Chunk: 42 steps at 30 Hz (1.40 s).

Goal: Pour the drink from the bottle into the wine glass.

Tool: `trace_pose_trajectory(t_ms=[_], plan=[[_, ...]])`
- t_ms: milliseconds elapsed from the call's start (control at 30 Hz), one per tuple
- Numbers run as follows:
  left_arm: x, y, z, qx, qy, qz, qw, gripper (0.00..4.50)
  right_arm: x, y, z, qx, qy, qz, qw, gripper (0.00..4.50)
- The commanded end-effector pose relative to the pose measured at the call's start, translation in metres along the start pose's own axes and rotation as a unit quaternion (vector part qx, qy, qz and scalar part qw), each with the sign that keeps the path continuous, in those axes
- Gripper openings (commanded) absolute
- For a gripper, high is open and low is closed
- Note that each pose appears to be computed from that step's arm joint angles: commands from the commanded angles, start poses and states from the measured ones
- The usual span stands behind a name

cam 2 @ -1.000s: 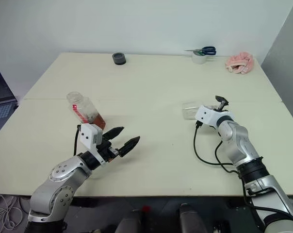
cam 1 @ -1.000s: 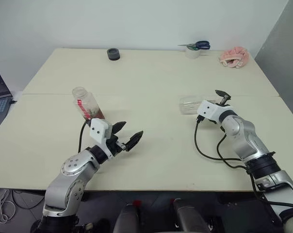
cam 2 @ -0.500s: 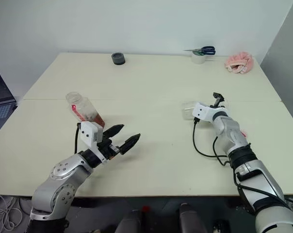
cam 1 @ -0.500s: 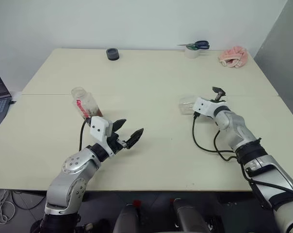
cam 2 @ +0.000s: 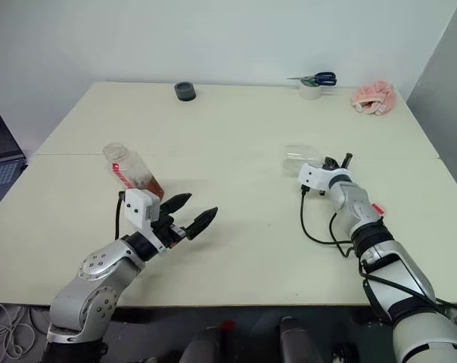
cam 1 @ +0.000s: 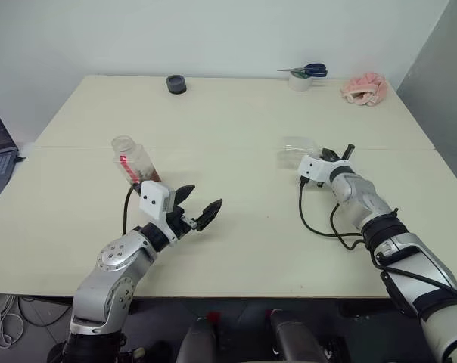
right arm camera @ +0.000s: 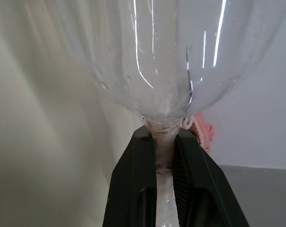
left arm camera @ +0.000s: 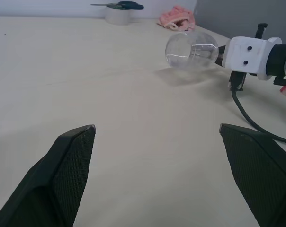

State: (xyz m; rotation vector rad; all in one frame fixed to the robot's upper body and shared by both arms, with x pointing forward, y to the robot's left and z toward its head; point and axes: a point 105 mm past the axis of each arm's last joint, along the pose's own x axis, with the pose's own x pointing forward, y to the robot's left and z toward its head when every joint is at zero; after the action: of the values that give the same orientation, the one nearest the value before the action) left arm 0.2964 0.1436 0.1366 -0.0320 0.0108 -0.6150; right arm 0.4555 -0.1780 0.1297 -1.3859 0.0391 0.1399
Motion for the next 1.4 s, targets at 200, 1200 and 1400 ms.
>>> trace_pose_trajectory(t_ms=[200, 1200, 1400], plan=[[-0.007, 0.007, 0.015, 0.014, -0.025, 0.017, 0.999, 4.50, -0.014, -0.038, 0.035, 0.319, -0.095, 0.014, 0.943, 0.17], [-0.076, 0.011, 0.008, 0.009, 0.026, 0.021, 0.999, 4.50, -0.065, 0.043, 0.185, 0.563, -0.315, 0.177, 0.743, 0.17], [-0.074, 0.013, 0.009, 0.014, 0.029, 0.018, 0.999, 4.50, -0.065, 0.053, 0.184, 0.549, -0.313, 0.199, 0.749, 0.17]])
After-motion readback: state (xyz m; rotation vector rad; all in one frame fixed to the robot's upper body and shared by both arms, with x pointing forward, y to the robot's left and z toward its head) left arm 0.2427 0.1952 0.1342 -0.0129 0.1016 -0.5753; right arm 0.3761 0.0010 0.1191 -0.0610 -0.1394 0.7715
